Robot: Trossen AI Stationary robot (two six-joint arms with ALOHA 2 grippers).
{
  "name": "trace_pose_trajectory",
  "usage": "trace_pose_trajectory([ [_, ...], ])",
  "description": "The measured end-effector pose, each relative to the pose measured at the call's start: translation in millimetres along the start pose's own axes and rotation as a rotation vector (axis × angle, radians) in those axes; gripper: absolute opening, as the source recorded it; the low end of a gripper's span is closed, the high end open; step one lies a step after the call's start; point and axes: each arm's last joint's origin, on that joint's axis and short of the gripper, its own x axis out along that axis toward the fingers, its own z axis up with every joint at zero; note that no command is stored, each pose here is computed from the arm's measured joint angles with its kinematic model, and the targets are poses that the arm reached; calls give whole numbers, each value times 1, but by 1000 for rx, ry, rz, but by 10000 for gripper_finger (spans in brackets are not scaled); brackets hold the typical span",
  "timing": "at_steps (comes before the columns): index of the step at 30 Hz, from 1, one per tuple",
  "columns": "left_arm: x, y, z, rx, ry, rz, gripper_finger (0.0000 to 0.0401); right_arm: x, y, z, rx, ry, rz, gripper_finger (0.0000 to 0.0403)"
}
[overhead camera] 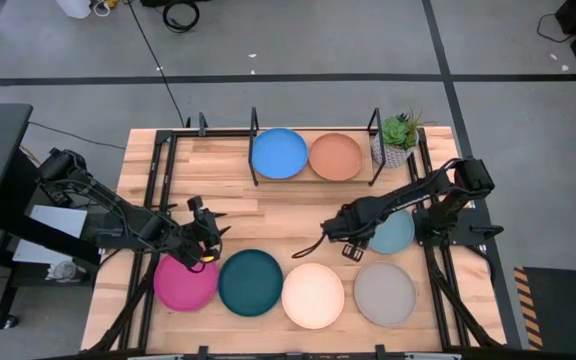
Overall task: Place and stack plates onto a shelf
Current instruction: Stack the light blue plate on top of the brown plate on the shelf
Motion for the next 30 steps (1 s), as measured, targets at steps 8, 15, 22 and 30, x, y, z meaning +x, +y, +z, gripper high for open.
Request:
trace_pose_trajectory([
  [8, 0, 0, 0, 32, -2, 0, 180, 19, -3, -10, 72, 61, 19, 150],
  [15, 0, -2, 4, 65, -30, -10, 180, 22, -2, -10, 62, 45, 30, 81],
  [22, 0, -3, 6, 78, -48, -16, 180, 21, -1, -9, -8, 36, 47, 12],
  [30, 0, -3, 6, 67, -48, -17, 180, -5, 19, 0, -231, -53, 124, 25],
])
